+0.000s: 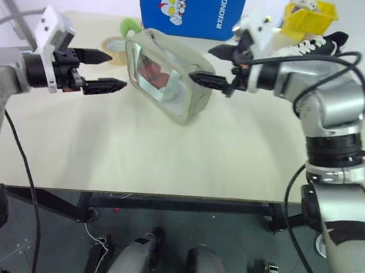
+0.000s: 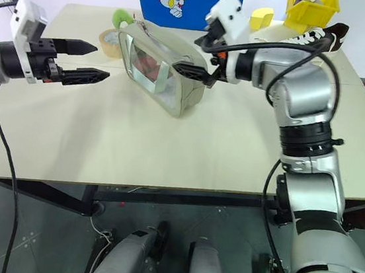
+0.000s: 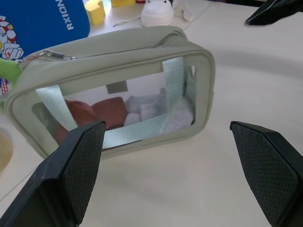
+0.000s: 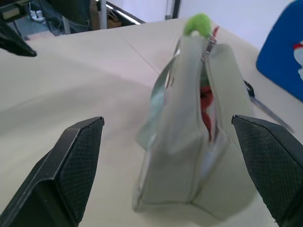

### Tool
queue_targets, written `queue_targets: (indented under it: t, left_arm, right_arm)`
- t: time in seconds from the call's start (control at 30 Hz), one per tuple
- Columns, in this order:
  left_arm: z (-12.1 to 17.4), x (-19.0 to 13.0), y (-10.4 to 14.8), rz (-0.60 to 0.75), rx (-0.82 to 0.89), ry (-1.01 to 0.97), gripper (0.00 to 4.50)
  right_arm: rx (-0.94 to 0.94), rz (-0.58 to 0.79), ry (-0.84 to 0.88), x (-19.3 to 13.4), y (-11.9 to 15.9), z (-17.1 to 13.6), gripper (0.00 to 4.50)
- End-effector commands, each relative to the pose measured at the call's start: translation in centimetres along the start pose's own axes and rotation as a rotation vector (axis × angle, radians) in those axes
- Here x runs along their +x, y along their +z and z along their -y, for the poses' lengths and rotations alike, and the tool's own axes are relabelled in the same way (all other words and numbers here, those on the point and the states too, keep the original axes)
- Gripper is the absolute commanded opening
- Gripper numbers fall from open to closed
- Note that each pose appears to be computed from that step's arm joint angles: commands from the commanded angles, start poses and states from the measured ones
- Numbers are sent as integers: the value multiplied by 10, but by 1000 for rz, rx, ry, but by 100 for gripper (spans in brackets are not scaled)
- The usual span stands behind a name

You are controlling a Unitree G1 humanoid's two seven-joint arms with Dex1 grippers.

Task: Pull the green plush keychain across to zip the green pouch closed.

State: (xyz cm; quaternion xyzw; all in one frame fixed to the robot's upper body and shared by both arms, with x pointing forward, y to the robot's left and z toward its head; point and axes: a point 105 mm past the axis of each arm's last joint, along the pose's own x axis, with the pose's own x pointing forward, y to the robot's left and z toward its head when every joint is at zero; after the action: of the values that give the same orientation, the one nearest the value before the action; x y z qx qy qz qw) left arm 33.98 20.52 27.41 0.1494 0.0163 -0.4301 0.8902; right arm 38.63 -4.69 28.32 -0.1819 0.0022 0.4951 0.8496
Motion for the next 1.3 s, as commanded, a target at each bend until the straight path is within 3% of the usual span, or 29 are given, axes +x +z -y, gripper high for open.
queue_targets:
  t: [0.03,0.13,0.2,0.33,0.47,0.5,0.73,0.9,1.0,1.13,1.3]
  left_arm:
    - [4,-5,11,44,36,23,444]
    - [10,-1,7,49,30,19,444]
    - [13,1,5,51,30,18,450]
    - [16,2,3,54,27,19,450]
    - [15,3,3,65,16,24,450]
    - [15,4,4,68,13,22,450]
    - [12,0,5,71,7,25,450]
    - [14,6,2,77,4,17,450]
    - [15,10,3,82,2,8,450]
    - [13,8,3,77,0,13,450]
    - [12,0,1,65,-8,34,450]
  right_arm:
    - [-103,-7,17,16,2,-3,450]
    - [-209,-98,-21,32,-24,6,450]
    - [-263,-122,-70,34,-30,17,396]
    - [-327,-124,-85,33,-27,25,234]
    - [-350,-76,-46,23,-13,23,32]
    - [-370,-70,-28,17,-10,23,5]
    - [-449,-205,49,-66,-28,54,5]
    - [-410,-293,40,-86,-68,66,5]
    - [-393,-317,32,-88,-82,67,105]
    - [-453,-354,15,-101,-73,73,297]
    - [-572,-360,-26,-120,-27,79,297]
